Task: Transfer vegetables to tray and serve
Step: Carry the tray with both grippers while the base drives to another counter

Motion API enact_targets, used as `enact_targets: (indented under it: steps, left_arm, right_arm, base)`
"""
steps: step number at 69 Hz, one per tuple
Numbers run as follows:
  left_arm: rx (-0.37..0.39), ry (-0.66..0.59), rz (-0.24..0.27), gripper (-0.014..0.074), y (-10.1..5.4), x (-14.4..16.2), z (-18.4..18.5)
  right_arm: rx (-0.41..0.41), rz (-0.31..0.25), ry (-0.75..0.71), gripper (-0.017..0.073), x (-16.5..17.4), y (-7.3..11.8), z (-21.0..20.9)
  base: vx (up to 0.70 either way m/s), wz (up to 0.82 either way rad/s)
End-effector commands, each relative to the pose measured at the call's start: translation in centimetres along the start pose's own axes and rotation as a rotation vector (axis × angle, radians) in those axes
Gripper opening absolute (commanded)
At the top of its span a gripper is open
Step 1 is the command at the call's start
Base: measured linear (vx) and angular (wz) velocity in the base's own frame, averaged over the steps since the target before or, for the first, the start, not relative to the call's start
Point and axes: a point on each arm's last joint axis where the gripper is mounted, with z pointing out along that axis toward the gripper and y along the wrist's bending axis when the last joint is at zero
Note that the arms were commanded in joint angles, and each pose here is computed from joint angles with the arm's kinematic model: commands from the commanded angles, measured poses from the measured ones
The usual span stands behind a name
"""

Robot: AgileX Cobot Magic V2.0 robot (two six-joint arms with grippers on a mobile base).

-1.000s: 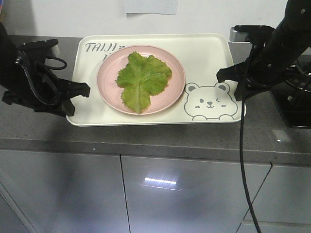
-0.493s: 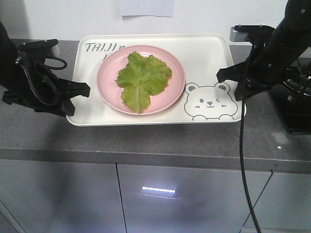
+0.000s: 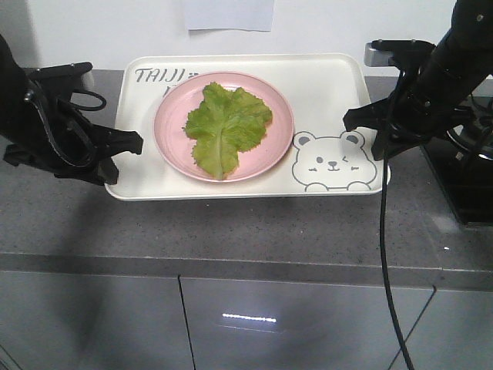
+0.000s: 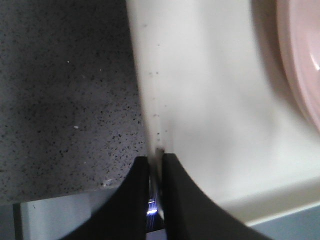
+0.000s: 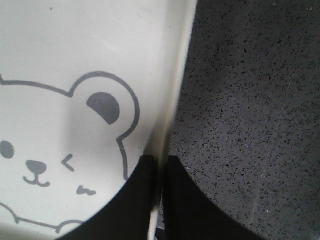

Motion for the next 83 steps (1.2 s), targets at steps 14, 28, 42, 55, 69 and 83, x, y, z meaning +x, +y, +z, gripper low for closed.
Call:
enact_targets:
  steps: [14,28,42,55,69,83]
  left_arm:
    - [0.075,-0.131,0.027,-0.0008,-1.45,-0.54,-2.58]
    - [0.075,-0.131,0.027,-0.0008,-1.45,-0.54,-2.58]
    - [0.075,-0.131,0.027,-0.0008,-1.45,-0.54,-2.58]
    - [0.075,-0.131,0.027,-0.0008,-1.45,-0.54,-2.58]
    - [0.075,-0.131,0.027,-0.0008,-1.45,-0.54,-2.58]
    - [0.075,-0.131,0.027,-0.0008,-1.45,-0.54,-2.58]
  right_arm:
    - [-0.031,-0.032,-0.065,-0.0004,0.32,0.77,-3.14]
    - [-0.031,-0.032,-0.065,-0.0004,0.32,0.77,-3.14]
    - [-0.031,-0.032,-0.065,-0.0004,0.32,0.77,-3.14]
    - [-0.031,-0.032,-0.065,-0.0004,0.32,0.77,-3.14]
    - [-0.031,-0.032,-0.065,-0.0004,0.32,0.77,-3.14]
    - [-0.031,-0.032,-0.065,-0.0004,0.32,0.77,-3.14]
  base:
    - [0.07,-0.02]
    - [0.06,-0.02]
    - [0.06,-0.02]
    - [0.05,-0.01]
    - [0.05,-0.01]
    - [0.05,-0.01]
